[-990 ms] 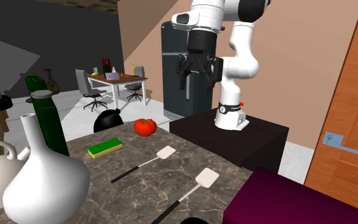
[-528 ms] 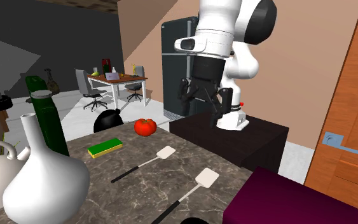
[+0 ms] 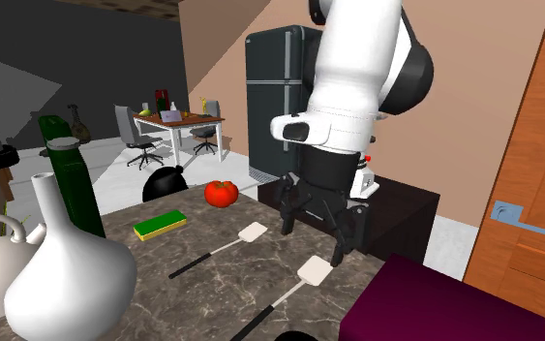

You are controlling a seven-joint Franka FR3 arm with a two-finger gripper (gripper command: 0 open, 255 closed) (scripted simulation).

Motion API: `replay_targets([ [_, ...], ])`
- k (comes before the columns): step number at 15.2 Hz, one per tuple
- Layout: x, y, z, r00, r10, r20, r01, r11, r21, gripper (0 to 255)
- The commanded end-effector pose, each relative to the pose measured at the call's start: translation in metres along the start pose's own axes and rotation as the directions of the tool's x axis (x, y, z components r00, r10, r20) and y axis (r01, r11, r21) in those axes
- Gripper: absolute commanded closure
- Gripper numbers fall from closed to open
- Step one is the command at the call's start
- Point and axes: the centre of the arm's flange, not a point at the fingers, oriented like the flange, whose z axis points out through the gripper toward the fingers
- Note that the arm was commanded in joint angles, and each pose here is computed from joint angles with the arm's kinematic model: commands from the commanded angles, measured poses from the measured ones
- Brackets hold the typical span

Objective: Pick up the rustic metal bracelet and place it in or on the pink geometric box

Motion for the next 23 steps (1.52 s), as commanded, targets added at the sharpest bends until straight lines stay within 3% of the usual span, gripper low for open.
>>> replay_targets([
  [1, 0.007, -0.019, 0.018, 1.000, -0.007, 0.003, 0.007, 1.000, -0.006, 0],
  [9, 0.045, -0.087, 0.093, 0.999, -0.036, 0.017, 0.037, 0.999, -0.025, 0],
  [16, 0.046, -0.090, 0.128, 0.999, -0.038, 0.017, 0.038, 0.999, -0.026, 0],
  [17, 0.077, -0.066, 0.048, 0.994, -0.001, -0.110, 0.000, 1.000, -0.005, 0],
  [18, 0.077, -0.066, 0.048, 0.994, -0.001, -0.110, 0.000, 1.000, -0.005, 0],
  [20, 0.073, -0.050, 0.066, 0.991, 0.111, -0.070, -0.111, 0.994, 0.005, 0],
  [23, 0.062, -0.028, 0.093, 0.961, 0.276, -0.008, -0.276, 0.961, 0.011, 0],
])
